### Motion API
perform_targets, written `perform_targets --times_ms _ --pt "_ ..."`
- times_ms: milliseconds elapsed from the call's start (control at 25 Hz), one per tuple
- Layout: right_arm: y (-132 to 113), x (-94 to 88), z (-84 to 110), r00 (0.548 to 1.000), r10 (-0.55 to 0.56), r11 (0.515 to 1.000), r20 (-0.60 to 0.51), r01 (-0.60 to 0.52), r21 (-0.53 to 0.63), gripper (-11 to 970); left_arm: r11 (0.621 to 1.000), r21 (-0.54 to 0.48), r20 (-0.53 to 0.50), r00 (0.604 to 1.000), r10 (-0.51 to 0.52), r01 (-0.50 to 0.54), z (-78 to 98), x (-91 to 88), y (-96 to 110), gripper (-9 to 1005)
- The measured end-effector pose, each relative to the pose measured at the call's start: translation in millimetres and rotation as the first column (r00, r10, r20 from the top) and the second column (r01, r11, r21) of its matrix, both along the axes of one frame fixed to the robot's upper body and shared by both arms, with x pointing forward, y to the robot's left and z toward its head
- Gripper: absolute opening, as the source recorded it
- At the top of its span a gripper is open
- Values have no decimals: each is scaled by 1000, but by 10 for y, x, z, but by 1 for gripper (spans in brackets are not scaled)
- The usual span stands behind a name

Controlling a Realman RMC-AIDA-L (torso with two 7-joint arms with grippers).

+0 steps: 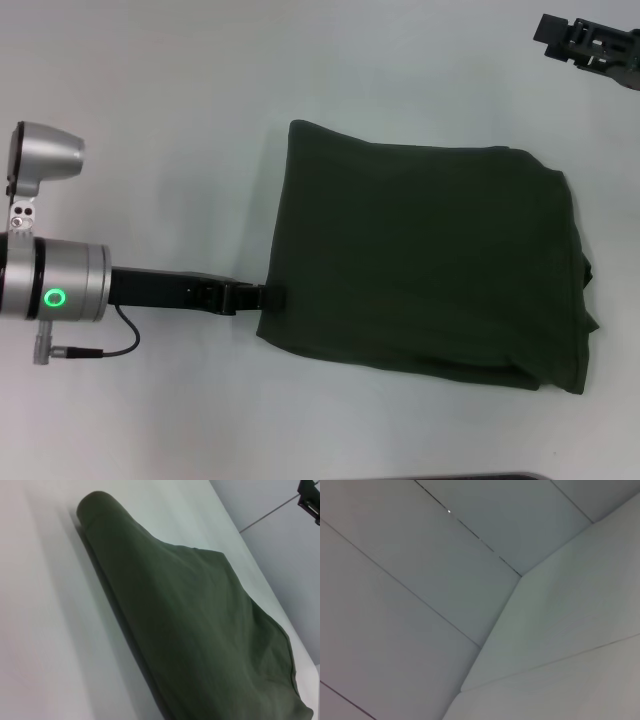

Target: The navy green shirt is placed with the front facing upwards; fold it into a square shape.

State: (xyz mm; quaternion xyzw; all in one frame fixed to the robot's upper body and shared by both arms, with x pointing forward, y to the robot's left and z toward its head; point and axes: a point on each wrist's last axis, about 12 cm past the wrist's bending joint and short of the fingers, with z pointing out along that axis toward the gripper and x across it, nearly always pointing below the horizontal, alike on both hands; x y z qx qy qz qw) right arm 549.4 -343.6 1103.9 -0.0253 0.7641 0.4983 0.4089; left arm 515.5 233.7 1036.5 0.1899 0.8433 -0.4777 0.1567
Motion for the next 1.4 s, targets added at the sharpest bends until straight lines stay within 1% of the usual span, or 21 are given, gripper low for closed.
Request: perform_targets --times_ms 680,1000,1400 --pt "80 62 0 1000 20 1000 -5 -20 -19 778 995 -3 1 995 95 -95 -13 -89 304 15" --pt "108 97 11 1000 23 999 -3 -23 -26 779 996 -6 -14 996 91 -92 -13 -177 395 15" --pt "118 141 43 1000 25 999 1 -25 -30 779 985 -13 -16 985 172 -172 -26 -296 623 15"
